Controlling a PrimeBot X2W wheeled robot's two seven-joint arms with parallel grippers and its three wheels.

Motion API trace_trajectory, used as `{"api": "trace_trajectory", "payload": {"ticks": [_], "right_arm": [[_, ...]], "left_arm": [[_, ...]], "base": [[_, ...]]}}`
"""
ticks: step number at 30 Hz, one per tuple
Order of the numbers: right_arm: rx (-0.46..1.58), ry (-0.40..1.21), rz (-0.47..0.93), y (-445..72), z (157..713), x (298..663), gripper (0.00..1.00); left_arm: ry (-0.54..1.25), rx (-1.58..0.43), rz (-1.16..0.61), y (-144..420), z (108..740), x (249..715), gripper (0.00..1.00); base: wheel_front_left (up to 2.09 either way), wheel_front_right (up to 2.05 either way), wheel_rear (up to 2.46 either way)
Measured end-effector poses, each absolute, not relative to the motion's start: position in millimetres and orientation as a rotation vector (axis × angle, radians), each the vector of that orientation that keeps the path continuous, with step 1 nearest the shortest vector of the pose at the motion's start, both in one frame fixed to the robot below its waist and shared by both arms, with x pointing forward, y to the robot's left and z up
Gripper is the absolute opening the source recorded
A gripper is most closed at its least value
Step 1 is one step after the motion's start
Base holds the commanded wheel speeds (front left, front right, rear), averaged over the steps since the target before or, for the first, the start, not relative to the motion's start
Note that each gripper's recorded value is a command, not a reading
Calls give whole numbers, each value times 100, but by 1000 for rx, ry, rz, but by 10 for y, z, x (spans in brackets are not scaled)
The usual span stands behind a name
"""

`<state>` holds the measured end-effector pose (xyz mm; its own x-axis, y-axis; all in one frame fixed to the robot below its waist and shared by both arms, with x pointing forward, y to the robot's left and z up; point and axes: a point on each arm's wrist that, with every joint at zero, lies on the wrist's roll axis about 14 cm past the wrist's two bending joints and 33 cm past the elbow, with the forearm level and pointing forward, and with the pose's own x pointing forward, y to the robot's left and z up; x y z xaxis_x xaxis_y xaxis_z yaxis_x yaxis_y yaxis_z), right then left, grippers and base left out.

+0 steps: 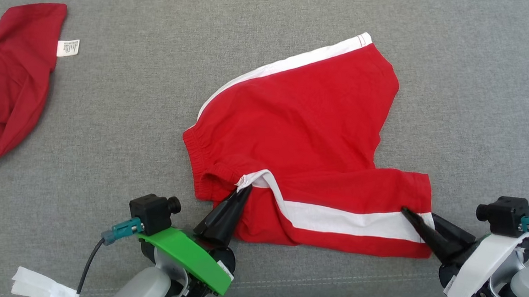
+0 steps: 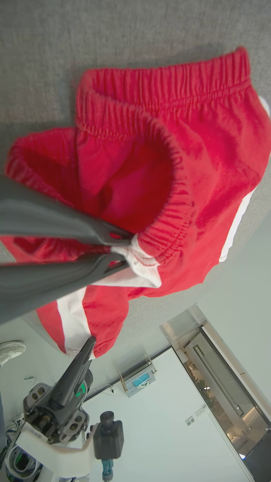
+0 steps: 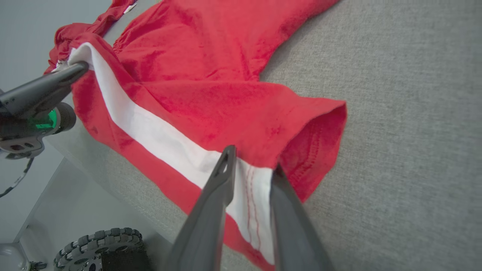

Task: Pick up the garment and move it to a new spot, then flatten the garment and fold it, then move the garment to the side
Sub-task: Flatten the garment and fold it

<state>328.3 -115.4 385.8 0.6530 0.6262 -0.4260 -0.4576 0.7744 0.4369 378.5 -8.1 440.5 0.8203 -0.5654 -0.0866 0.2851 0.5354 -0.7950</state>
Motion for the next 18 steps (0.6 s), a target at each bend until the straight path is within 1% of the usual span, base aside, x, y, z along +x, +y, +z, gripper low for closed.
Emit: {"api": "trace_trajectory", "payload": {"ticks": [1,5,14,15,18], "right_arm": [[311,585,613,-1174,3870,3312,0],[354,559,566,-1246,3920,3417,0],[388,530,517,-1348,3977,3529,0],[389,531,514,-1358,3979,3534,4],[396,541,511,-1363,3960,3517,12]], "left_arm": [[356,-868,-519,-80,4402,3785,0],[358,-869,-519,-82,4396,3787,0],[355,-868,-520,-81,4405,3792,0],[354,-868,-519,-79,4407,3794,0],[350,-867,-517,-67,4417,3799,0]], "base": [[0,0,0],[0,0,0],[0,0,0],[0,0,0],[0,0,0]]}}
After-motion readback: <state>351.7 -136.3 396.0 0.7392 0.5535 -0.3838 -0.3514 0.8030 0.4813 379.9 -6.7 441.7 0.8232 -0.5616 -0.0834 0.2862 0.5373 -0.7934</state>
